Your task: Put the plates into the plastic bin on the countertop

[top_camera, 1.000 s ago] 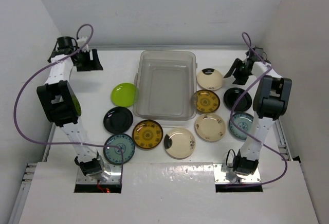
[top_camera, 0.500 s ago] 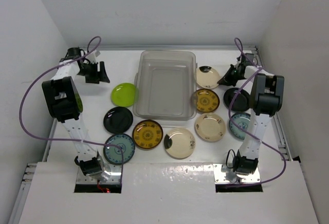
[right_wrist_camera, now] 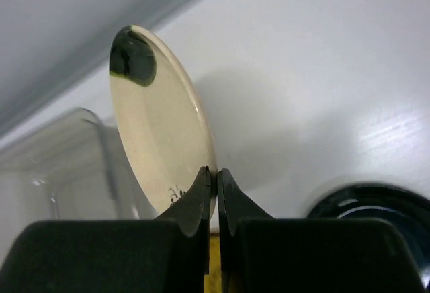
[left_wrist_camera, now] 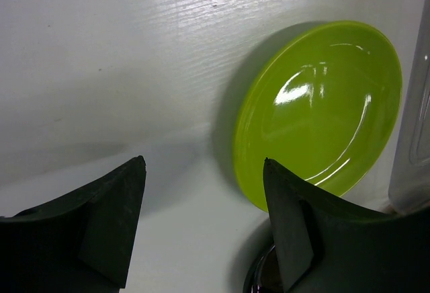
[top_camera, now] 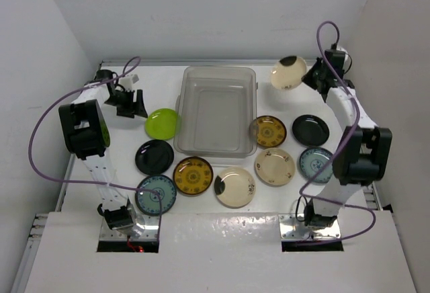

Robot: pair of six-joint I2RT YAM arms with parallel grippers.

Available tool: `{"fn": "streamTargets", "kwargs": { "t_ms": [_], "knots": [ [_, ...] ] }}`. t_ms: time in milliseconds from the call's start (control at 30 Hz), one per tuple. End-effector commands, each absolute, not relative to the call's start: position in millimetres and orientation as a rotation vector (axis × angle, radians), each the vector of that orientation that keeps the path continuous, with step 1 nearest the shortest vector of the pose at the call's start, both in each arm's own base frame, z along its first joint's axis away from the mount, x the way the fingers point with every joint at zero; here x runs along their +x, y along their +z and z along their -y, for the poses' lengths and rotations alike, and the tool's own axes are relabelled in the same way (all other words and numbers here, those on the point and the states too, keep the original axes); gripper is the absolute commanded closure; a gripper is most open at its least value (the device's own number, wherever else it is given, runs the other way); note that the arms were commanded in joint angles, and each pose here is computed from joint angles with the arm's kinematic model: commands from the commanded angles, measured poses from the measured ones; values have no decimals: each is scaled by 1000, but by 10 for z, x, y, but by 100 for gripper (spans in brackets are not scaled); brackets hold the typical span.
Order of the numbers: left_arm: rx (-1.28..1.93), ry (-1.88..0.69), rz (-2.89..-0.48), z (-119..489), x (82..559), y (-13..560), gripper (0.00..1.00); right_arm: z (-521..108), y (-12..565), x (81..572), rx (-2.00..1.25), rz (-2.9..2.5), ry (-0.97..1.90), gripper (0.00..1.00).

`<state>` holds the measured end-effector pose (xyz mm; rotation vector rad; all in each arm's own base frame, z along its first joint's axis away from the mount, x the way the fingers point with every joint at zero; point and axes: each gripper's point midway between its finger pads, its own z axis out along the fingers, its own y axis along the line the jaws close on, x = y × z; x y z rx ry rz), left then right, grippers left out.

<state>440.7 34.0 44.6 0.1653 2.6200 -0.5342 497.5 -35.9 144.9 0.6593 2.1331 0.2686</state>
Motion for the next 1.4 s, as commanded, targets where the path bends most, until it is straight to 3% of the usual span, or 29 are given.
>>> {"fn": "streamTargets", "kwargs": {
  "t_ms": [0, 167, 367, 567, 700, 733, 767, 800, 900, 933, 1000, 1033, 1167, 1267, 1300, 1333, 1367],
  "knots": [
    [262, -553, -2568, -227, 4443, 553, 28, 305, 2324, 5046, 635, -1845, 167, 100],
    [373, -554, -2650, -45, 4235, 345, 29, -380, 2652, 4910, 378, -1829, 239, 100],
    [383, -552, -2756, 53, 4105, 75, 39, -1631, 1937, 4662, -12, -2176, 476, 100],
    [312, -563, -2788, 48, 4189, 6, 54, -2164, 1144, 4504, -94, -2387, 605, 100],
    [299, -591, -2783, 72, 4264, 32, 81, -2289, 900, 4527, -99, -2468, 618, 98],
    [302, -598, -2769, 80, 4313, 108, 96, -2329, 812, 4500, -102, -2502, 631, 83],
    [288, -602, -2756, 37, 4349, 159, 100, -2336, 813, 4505, -105, -2505, 643, 73],
    [267, -592, -2740, -10, 4413, 216, 100, -2359, 856, 4526, -114, -2498, 655, 51],
    [210, -547, -2638, -160, 4708, 624, 100, -2379, 1118, 4582, -168, -2448, 668, 31],
    [197, -523, -2597, -227, 4800, 793, 100, -2350, 1246, 4581, -182, -2427, 665, 18],
    [218, -424, -2464, -315, 5064, 1363, 100, -2240, 1484, 4646, -159, -2379, 661, 11],
    [231, -383, -2406, -349, 5159, 1583, 100, -2193, 1570, 4662, -133, -2363, 666, 0],
    [259, -312, -2134, -84, 5432, 2691, 100, -1582, 2055, 4658, 81, -2241, 685, 0],
    [359, -376, -1997, 360, 5345, 3204, 100, -890, 1938, 4476, 317, -2230, 559, 7],
    [430, -427, -1976, 702, 5285, 3257, 100, -749, 1696, 4326, 382, -2278, 533, 16],
    [458, -467, -1971, 884, 5248, 3264, 100, -459, 1653, 4180, 488, -2262, 505, 37],
    [496, -544, -1986, 1096, 5174, 3166, 100, -218, 1579, 4115, 590, -2254, 484, 44]
  ]
}}
